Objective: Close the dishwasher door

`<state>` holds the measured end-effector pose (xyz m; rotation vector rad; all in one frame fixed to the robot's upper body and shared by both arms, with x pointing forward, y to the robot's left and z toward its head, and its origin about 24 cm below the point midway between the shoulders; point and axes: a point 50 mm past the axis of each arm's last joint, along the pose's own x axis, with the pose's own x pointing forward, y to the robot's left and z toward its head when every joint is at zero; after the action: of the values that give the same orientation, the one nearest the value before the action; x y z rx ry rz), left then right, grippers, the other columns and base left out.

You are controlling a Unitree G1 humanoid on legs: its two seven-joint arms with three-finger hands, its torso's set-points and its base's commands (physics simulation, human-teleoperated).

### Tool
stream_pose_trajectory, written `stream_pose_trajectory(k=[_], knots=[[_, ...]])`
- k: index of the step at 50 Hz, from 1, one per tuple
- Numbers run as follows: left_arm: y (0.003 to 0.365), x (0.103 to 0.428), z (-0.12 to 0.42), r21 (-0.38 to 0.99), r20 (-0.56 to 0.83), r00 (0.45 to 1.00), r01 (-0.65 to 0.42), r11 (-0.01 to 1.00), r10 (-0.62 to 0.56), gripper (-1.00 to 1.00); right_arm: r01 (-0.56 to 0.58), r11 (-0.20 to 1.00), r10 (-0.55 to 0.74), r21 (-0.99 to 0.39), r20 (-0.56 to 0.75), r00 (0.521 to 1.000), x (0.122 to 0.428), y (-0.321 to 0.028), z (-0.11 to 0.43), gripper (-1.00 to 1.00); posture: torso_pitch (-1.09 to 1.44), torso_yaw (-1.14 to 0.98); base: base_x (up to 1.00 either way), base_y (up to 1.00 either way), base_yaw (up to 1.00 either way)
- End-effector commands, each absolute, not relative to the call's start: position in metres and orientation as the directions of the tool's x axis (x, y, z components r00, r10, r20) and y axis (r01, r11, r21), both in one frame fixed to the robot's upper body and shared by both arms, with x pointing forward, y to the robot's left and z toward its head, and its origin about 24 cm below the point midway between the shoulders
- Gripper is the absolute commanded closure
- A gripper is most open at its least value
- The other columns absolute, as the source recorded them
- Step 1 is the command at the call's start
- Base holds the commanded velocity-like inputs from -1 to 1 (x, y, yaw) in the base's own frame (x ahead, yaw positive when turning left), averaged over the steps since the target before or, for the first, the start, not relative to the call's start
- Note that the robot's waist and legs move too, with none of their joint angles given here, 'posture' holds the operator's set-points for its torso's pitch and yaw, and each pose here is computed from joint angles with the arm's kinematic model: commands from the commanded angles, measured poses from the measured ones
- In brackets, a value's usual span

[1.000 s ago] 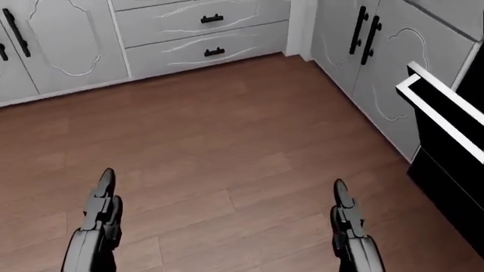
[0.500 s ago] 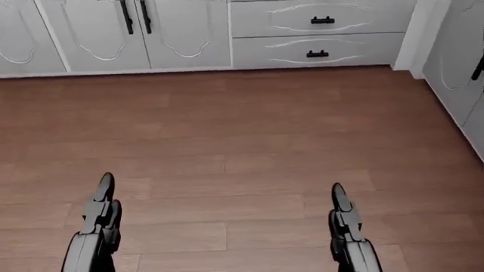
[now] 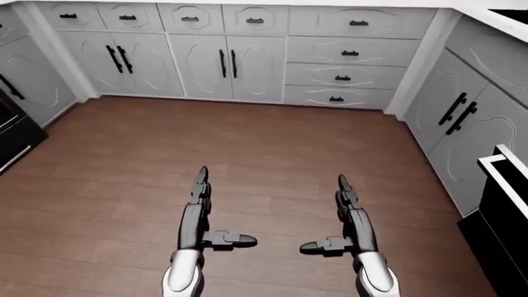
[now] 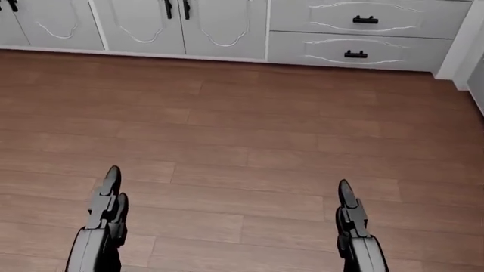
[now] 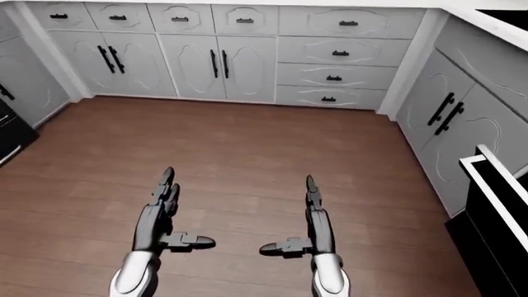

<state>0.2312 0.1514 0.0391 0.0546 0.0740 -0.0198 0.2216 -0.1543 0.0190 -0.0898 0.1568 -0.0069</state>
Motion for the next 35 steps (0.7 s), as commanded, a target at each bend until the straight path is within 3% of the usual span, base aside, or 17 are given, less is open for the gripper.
stream_pose_trajectory(k=[1,18,35], knots=[[0.1518,0.2335,0.054,0.058,0.005,1.0,0.017,0.998,-0.017,-1.0,-0.004,0.996,-0.002,-0.088,-0.067,0.998,0.2257,-0.1519,0.0353,-1.0,0.0,0.0,-0.5,0.0,0.0],[0.1517,0.2333,0.0541,0.059,0.005,1.0,0.016,0.998,-0.016,-1.0,-0.006,0.996,0.0,-0.092,-0.065,0.998,0.2239,-0.1519,0.0349,-1.0,0.0,0.0,-0.59,0.0,0.0],[0.1514,0.233,0.0546,0.058,0.004,1.0,0.019,0.998,-0.019,-1.0,-0.021,0.996,0.014,-0.09,-0.073,0.997,0.2268,-0.149,0.0341,-1.0,0.0,0.0,0.0,0.0,0.0]])
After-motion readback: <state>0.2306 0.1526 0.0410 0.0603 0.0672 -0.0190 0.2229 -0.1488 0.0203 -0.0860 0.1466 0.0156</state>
